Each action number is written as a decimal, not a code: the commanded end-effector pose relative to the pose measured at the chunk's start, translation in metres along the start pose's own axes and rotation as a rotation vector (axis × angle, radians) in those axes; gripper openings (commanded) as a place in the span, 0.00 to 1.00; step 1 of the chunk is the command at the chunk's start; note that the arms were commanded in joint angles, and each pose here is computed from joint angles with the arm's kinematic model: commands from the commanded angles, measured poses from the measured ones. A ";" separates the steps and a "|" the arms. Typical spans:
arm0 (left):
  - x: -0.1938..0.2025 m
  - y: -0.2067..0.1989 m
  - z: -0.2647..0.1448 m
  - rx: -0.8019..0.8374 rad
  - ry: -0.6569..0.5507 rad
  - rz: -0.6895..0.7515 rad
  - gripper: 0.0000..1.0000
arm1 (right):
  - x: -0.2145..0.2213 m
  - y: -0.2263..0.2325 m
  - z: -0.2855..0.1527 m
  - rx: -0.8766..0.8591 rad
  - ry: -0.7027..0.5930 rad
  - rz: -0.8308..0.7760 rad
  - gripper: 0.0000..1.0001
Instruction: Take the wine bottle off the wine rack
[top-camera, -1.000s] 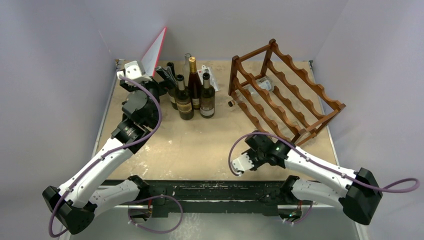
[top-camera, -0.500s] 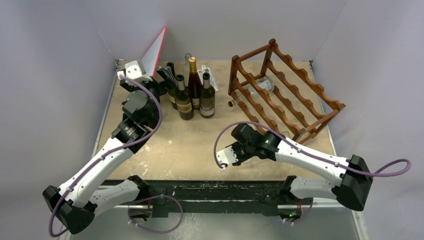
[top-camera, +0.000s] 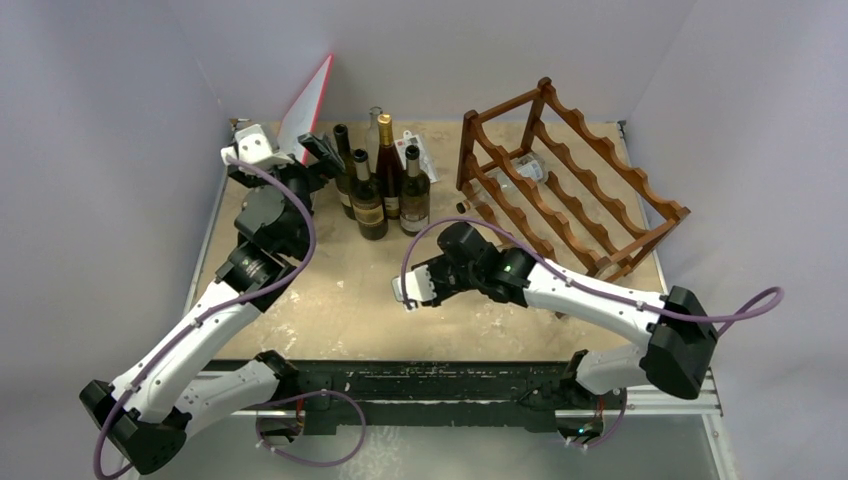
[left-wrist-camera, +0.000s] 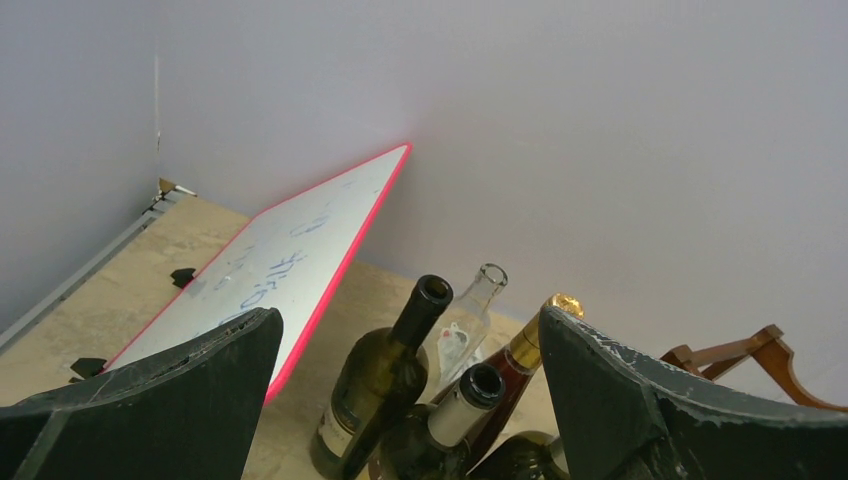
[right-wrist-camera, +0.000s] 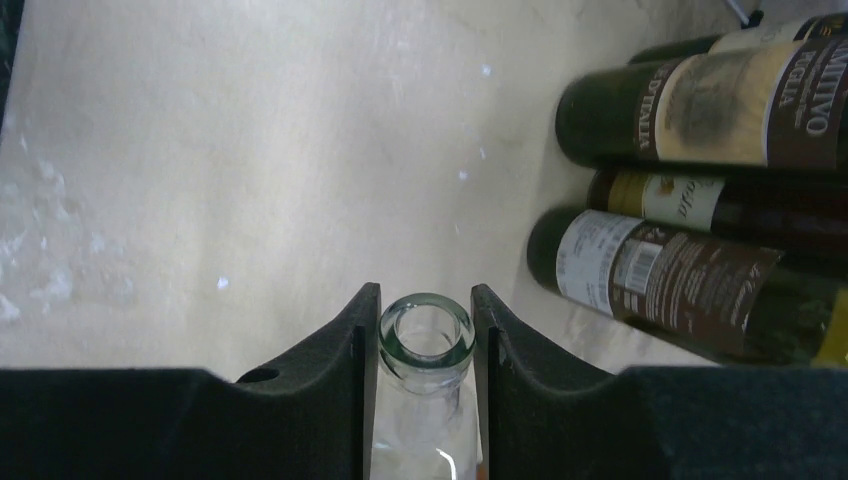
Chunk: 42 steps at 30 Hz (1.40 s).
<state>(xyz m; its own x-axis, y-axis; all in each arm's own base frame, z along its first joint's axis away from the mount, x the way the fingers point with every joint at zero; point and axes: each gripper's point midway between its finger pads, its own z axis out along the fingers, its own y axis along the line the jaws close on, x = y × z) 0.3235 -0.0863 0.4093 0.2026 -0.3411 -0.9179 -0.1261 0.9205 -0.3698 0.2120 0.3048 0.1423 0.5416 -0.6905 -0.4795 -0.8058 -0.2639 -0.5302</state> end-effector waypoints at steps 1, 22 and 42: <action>-0.029 0.008 -0.004 -0.027 -0.073 -0.040 1.00 | -0.050 -0.047 0.006 0.125 -0.189 0.025 0.00; -0.035 0.020 -0.004 -0.068 -0.101 -0.027 1.00 | -0.164 -0.131 -0.023 0.337 -0.762 0.217 0.00; -0.032 0.019 -0.002 -0.064 -0.095 -0.019 1.00 | -0.124 -0.210 -0.026 0.557 -0.851 0.538 0.00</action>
<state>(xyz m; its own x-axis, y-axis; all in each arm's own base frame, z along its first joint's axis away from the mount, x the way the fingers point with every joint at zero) 0.3149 -0.0641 0.4206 0.2599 -0.3344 -0.9059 -0.1845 0.9037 -0.3865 0.2984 0.4267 0.2666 0.2319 -0.0126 -0.9726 -0.9166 0.3319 -0.2229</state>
